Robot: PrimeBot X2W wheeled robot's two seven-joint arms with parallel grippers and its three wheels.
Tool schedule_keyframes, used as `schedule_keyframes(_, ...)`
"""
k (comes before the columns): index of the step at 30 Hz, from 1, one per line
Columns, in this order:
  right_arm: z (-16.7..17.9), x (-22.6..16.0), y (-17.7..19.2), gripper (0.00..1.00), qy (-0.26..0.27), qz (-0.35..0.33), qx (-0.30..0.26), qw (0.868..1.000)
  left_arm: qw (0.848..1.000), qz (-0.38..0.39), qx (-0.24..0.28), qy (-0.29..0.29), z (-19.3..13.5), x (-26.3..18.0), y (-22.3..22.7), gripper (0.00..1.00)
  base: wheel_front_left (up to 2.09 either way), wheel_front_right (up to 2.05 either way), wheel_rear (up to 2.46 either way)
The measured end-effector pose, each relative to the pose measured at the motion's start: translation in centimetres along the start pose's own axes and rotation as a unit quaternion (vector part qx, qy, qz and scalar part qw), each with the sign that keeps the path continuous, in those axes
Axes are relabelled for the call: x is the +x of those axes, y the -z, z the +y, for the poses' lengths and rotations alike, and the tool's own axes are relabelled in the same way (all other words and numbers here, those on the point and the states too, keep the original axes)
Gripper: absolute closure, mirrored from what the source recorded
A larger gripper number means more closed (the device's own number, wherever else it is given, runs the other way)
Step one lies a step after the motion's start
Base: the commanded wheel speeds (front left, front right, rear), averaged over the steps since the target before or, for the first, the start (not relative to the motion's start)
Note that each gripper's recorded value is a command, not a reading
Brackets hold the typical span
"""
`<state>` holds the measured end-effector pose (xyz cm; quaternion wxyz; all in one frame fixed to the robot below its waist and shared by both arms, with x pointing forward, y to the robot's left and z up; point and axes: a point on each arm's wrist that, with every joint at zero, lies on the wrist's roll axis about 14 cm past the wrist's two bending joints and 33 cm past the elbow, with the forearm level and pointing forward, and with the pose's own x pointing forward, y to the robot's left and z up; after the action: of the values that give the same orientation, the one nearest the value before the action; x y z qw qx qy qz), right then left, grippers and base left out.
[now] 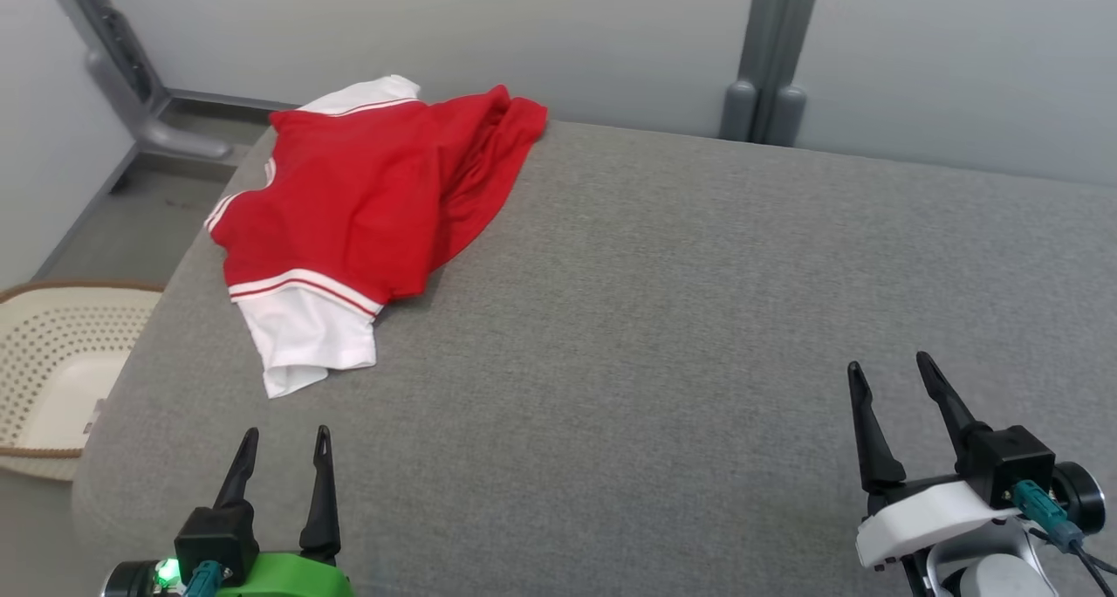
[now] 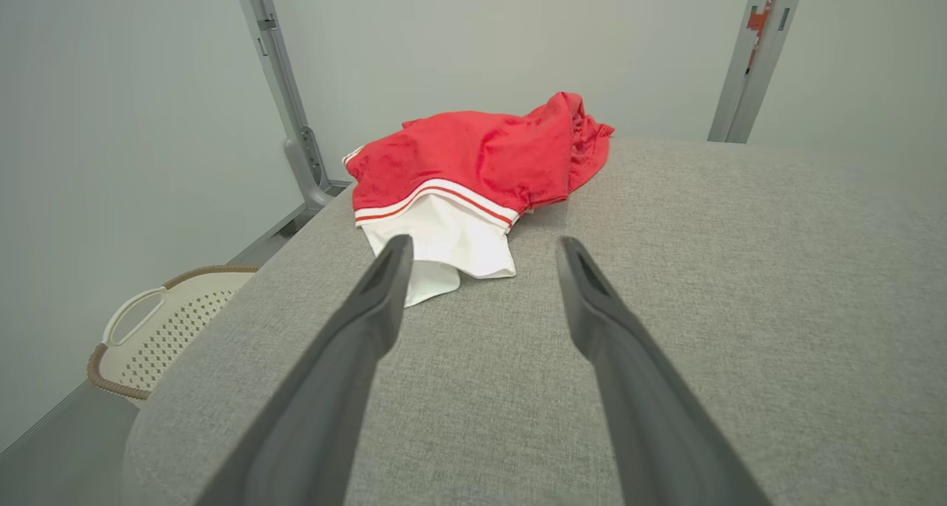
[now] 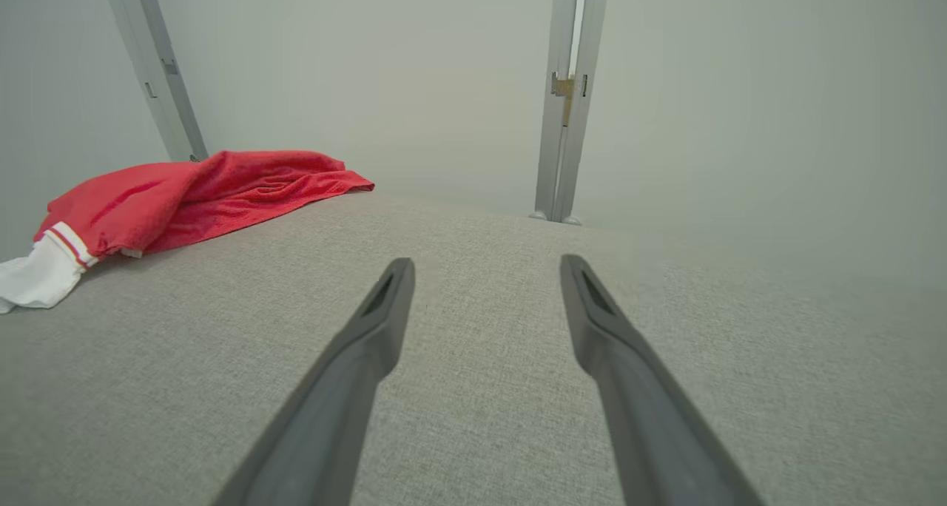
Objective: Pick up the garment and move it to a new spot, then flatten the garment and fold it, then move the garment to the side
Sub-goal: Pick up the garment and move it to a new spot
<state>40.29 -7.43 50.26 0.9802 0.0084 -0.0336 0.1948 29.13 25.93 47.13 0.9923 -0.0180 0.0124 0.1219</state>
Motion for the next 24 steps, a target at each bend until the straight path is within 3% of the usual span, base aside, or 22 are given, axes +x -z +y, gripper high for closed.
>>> schedule_keyframes(6, 2.4, 2.1, 0.0, 0.0, -0.041, -0.005, 0.006, 0.999, 1.0, 0.005, -0.002, -0.029, 1.6, -0.6, 0.1, 0.0, 0.0, 0.0, 0.0)
schedule_keyframes(11, 2.3, 3.8, -0.3, 0.0, -0.052, -0.017, 0.003, 0.999, 1.0, -0.016, -0.008, -0.012, 0.5, 2.2, -1.5, 0.0, 0.0, 0.0, 0.0)
schedule_keyframes(20, 1.5, 9.5, -1.1, 0.0, -0.071, -0.062, -0.007, 0.996, 0.993, -0.045, 0.028, 0.11, -6.8, 13.9, -5.0, 0.0, 0.0, 0.0, 0.0)
schedule_keyframes(24, 0.8, 11.0, 1.2, 0.0, -0.068, -0.05, 0.006, 0.996, 0.989, -0.007, 0.052, 0.141, -9.1, 19.1, -2.9, 0.0, 0.0, 0.0, 0.0)
